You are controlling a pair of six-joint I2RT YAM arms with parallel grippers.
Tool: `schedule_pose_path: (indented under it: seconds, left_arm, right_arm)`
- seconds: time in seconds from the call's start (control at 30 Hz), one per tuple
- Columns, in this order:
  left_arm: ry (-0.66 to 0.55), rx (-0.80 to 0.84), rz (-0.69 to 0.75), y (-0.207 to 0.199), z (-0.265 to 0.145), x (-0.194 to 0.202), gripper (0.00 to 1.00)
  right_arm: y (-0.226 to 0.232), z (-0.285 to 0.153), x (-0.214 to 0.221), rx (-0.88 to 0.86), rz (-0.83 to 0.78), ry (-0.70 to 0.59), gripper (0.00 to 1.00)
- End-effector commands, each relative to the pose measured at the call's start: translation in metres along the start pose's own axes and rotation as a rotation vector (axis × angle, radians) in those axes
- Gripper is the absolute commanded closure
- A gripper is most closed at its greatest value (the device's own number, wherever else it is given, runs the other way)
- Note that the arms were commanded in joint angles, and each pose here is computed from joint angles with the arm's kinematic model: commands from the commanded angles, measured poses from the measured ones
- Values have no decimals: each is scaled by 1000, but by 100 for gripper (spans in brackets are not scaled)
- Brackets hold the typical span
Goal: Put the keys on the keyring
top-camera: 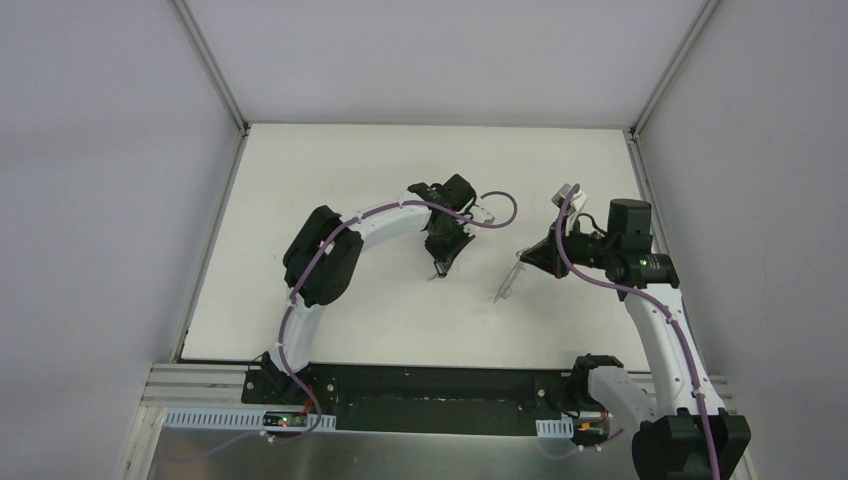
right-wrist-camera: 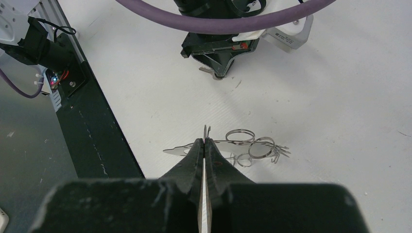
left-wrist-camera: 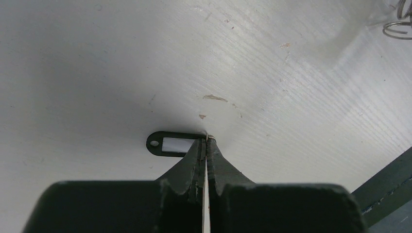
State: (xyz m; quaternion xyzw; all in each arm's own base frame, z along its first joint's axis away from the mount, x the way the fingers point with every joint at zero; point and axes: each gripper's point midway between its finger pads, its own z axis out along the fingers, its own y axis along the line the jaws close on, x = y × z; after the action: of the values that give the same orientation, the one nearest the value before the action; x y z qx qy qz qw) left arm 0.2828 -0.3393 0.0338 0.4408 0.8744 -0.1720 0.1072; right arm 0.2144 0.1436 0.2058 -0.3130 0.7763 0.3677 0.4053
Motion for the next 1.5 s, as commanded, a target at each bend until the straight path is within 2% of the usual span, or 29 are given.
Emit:
schedule_pose_path:
  seconds: [0.0, 0.17, 0.5, 0.87, 1.2, 1.47]
  left_arm:
    - [-10, 16, 16, -2, -13, 0, 100]
    - [-69, 80, 29, -8, -34, -9, 100]
    - [-208, 175, 170, -37, -93, -17, 100]
    - [-382, 102, 345, -52, -180, -35, 100]
    - [-438, 82, 455, -67, -233, -30, 100]
    - [-474, 163, 470, -87, -253, -29, 100]
  right_arm:
    - [3, -2, -10, -18, -54, -42, 100]
    - [3, -2, -11, -21, -54, -44, 100]
    - [9, 0, -19, -66, -38, -50, 100]
    - [26, 14, -46, -195, -86, -26, 100]
    - [50, 38, -70, -388, -120, -48, 100]
    - [75, 57, -71, -515, -127, -35, 100]
